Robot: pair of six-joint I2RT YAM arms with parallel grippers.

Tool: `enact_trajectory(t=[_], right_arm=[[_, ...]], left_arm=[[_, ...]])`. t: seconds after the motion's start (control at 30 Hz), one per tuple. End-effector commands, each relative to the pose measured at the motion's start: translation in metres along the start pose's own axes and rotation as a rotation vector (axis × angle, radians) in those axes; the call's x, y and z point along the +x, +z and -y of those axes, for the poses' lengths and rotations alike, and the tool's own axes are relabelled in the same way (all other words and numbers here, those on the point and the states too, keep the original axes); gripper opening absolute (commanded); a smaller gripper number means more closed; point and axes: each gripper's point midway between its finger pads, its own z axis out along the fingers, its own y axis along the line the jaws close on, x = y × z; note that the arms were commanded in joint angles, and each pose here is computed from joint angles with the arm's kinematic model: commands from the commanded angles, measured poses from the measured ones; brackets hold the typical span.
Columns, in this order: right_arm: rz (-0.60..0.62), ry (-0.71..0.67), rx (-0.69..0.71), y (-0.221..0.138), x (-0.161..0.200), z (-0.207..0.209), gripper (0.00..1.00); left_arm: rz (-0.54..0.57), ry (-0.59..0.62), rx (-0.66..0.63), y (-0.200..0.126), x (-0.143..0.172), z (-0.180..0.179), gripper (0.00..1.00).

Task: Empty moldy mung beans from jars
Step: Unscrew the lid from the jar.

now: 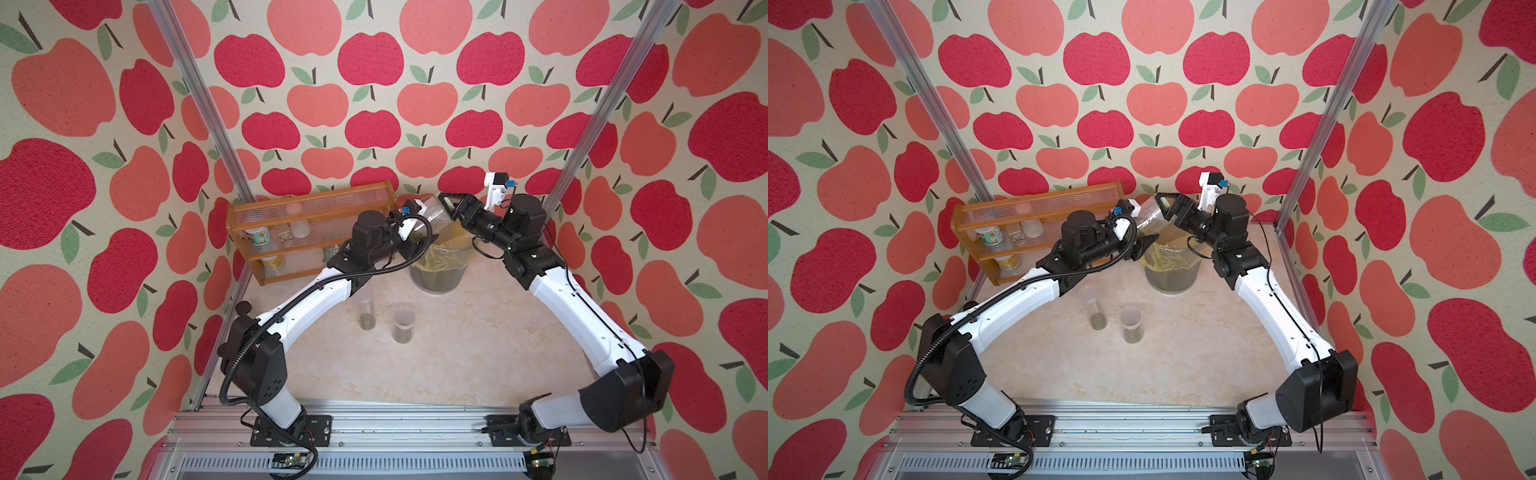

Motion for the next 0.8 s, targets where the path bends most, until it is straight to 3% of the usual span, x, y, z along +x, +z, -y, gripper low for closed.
enact_trajectory(t=[0.0, 0.13, 0.37, 0.77], right_arm=[[-0.032, -0.031, -0.007, -0.011, 0.013, -0.003, 0.91], [-0.014, -0.039, -0.009, -0.019, 0.012, -0.005, 0.92], [-0.025, -0.016, -0.081, -0.015, 0.011, -0.018, 0.92], [-0.029, 0.008, -0.166, 0.004, 0.010, -0.039, 0.94]], left_arm=[[0.171, 0.021, -0.005, -0.028, -0.066, -0.008, 0.46], [0.170, -0.065, 0.009, -0.037, -0.064, -0.018, 0.46], [0.154, -0.069, -0.005, -0.042, -0.056, -0.018, 0.46], [0.085, 0.052, -0.004, -0.031, -0.047, 0.002, 0.46]])
